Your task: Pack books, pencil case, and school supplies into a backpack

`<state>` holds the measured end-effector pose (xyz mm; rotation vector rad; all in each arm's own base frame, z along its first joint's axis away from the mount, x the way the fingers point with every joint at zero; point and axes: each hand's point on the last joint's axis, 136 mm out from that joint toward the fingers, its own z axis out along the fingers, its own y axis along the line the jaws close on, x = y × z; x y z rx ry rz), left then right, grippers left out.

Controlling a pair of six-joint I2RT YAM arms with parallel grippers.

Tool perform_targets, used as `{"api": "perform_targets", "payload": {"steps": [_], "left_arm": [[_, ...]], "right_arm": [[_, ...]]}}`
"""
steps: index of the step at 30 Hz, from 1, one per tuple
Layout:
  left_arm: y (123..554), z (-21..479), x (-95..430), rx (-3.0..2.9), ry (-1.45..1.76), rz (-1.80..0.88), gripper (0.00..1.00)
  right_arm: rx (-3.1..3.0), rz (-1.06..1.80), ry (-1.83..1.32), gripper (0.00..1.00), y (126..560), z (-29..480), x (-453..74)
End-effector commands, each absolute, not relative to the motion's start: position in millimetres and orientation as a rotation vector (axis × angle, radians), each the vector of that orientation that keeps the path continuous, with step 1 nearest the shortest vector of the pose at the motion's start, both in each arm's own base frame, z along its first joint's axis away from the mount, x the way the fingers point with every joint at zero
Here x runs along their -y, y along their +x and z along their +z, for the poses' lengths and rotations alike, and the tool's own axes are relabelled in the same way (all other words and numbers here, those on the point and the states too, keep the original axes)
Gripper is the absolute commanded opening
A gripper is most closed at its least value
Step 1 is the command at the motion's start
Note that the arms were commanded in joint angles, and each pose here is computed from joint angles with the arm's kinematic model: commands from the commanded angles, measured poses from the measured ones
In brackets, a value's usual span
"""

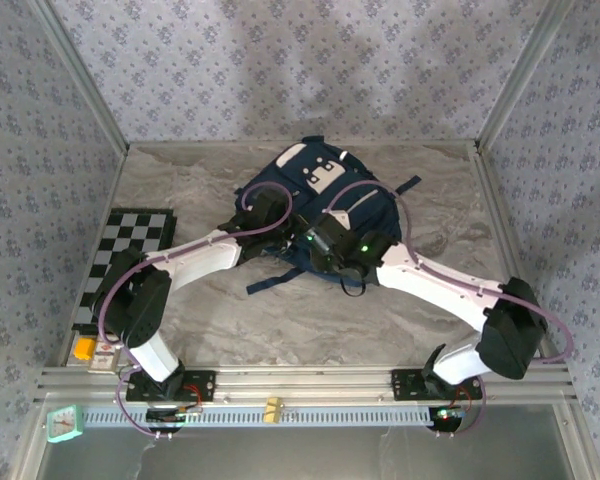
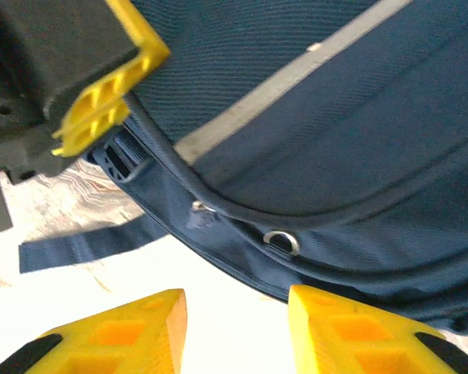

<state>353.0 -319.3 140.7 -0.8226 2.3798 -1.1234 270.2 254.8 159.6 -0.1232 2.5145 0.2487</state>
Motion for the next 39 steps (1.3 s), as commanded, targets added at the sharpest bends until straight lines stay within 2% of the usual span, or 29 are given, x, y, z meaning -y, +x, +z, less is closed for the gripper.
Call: {"api": "perform_targets", "payload": {"steps": [1, 11, 16, 23, 29, 32, 39], "left_arm": [[344, 195, 350, -2.304, -0.720, -1.376, 0.00], [342, 199, 349, -2.290, -0.725, -1.401, 0.00], [343, 201, 347, -2.282, -0.731, -1.409, 0.00], [344, 201, 345, -2.279, -0.724, -1.400, 0.00], [346, 199, 345, -2.279, -0.735, -1.403, 0.00], [346, 198, 345, -2.283, -0.734, -1.402, 0.00], [348, 198, 342, -2.286, -0.725, -1.380, 0.00]], "right_arm": [[-2.459, 0.244, -0.012, 0.37, 284, 164, -265], [-2.434, 0.141, 0.133, 0.37, 306, 154, -263], [-2.411, 0.075, 0.184, 0.31, 313, 147, -254], [-2.443, -0.033, 0.188, 0.19, 297, 143, -230], [-2.468, 0.045, 0.076, 0.19, 308, 137, -249], [-2.471, 0.010, 0.049, 0.24, 311, 135, -248], [-2.460, -0.028, -0.007, 0.05, 313, 140, -245]]}}
